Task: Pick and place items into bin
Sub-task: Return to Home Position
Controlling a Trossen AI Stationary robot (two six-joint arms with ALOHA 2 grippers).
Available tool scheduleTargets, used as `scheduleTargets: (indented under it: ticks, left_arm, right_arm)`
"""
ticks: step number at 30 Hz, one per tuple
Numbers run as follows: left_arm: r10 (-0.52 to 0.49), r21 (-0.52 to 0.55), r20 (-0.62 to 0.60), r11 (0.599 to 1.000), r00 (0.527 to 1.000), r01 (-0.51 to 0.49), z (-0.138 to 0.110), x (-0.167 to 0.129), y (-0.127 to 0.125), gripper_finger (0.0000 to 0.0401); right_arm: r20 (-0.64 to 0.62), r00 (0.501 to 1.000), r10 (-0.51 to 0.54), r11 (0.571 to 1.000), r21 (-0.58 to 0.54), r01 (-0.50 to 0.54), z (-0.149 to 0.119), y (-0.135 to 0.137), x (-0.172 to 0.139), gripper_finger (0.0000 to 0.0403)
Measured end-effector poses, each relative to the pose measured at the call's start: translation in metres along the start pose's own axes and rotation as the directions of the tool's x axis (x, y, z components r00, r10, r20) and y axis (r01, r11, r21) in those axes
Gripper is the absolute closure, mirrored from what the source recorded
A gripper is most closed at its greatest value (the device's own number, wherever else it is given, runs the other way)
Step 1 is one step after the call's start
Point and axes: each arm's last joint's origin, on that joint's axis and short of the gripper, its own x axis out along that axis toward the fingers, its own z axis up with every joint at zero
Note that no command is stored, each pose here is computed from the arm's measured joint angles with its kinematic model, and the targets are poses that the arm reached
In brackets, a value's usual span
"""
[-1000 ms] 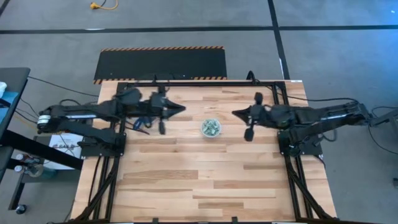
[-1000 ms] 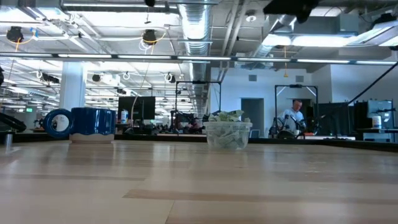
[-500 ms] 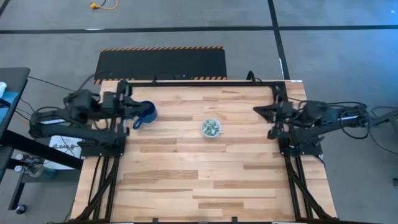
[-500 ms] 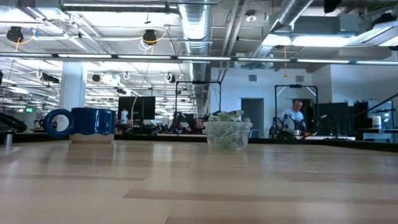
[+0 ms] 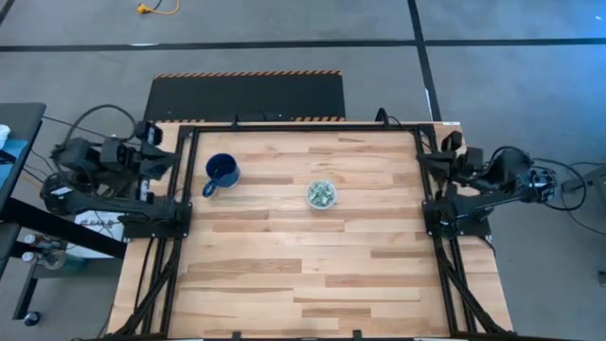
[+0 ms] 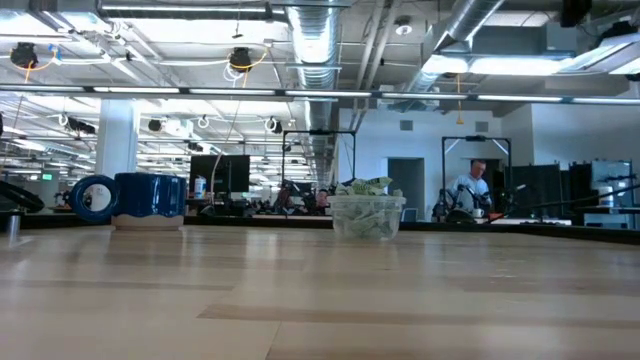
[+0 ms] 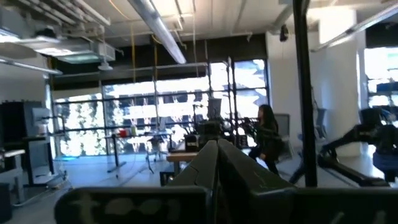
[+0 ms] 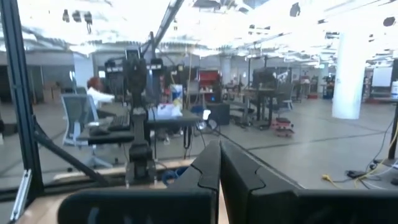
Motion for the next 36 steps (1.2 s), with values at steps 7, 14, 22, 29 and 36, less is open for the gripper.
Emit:
scheduleTargets:
  ticks: [7,14,22,29,36]
  left_arm:
    - [0.035,-0.027,0.024,0.999,0.999,-0.035,0.004,-0.023,0.002,0.0399]
    - [0.049,-0.052,0.086,0.998,0.995,-0.045,0.009,-0.048,0.004,0.0399]
    - [0.068,-0.065,0.082,0.996,0.994,-0.063,0.006,-0.068,0.005,0.0399]
    - [0.12,-0.087,0.158,0.99,0.98,-0.107,0.01,-0.092,0.007,0.0399]
    - [0.134,-0.087,0.094,0.988,0.986,-0.126,0.003,-0.091,0.005,0.0399]
  right_arm:
    - [0.032,0.999,-0.004,0.999,0.034,0.003,-0.002,-0.01,-0.021,0.0403]
    - [0.012,1.0,-0.002,0.999,0.051,0.002,-0.007,-0.014,-0.031,0.0403]
    - [0.009,1.0,-0.002,0.999,0.05,0.001,-0.007,-0.014,-0.031,0.0403]
    - [0.002,1.0,0.0,0.999,0.046,0.0,-0.008,-0.014,-0.031,0.0403]
    - [-0.001,1.0,0.0,0.999,0.045,0.0,-0.009,-0.014,-0.031,0.0403]
